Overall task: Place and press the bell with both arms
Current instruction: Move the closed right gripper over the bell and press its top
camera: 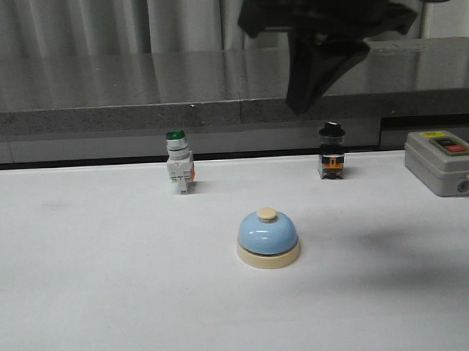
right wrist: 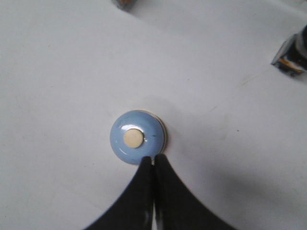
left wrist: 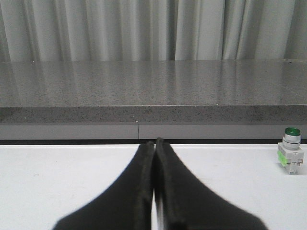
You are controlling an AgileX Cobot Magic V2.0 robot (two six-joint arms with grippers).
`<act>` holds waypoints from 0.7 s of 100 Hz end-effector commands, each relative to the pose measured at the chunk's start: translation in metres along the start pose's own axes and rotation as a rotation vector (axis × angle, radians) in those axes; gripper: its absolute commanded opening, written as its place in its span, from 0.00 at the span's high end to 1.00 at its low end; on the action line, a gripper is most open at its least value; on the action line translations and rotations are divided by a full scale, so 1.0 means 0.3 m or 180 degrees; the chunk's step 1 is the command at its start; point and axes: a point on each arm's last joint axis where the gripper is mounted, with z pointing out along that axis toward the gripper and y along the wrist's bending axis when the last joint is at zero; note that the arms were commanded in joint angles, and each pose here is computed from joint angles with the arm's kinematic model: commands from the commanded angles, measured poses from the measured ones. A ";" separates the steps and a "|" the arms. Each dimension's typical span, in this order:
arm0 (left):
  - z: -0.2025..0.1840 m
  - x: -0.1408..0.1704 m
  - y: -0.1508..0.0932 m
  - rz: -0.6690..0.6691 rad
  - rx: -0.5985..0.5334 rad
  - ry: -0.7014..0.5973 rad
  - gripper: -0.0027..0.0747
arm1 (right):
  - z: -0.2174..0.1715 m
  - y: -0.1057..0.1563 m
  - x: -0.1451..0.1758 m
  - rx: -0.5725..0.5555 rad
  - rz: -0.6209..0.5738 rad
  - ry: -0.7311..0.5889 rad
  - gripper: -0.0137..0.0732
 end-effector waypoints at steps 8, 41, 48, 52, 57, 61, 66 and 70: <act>-0.004 0.018 0.003 -0.0034 -0.0017 -0.0206 0.99 | 0.018 0.051 -0.057 -0.0083 -0.0128 -0.0053 0.91; -0.004 0.018 0.003 -0.0034 -0.0017 -0.0206 0.99 | 0.161 0.081 -0.068 -0.0091 -0.0205 0.0174 0.91; -0.004 0.018 0.003 -0.0034 -0.0017 -0.0206 0.99 | 0.188 0.079 -0.064 -0.0078 -0.0212 0.0218 0.91; -0.004 0.018 0.003 -0.0034 -0.0017 -0.0206 0.99 | 0.203 0.079 -0.061 -0.0074 -0.0213 0.0256 0.91; -0.004 0.018 0.003 -0.0034 -0.0017 -0.0206 0.99 | 0.224 0.078 -0.055 -0.0070 -0.0211 0.0305 0.91; -0.004 0.018 0.003 -0.0034 -0.0017 -0.0206 0.99 | 0.242 0.077 -0.051 -0.0067 -0.0210 0.0348 0.91; -0.004 0.018 0.003 -0.0034 -0.0017 -0.0206 0.99 | 0.259 0.076 -0.045 -0.0064 -0.0209 0.0398 0.91; -0.004 0.018 0.003 -0.0034 -0.0017 -0.0206 0.99 | 0.273 0.076 -0.041 -0.0061 -0.0208 0.0432 0.91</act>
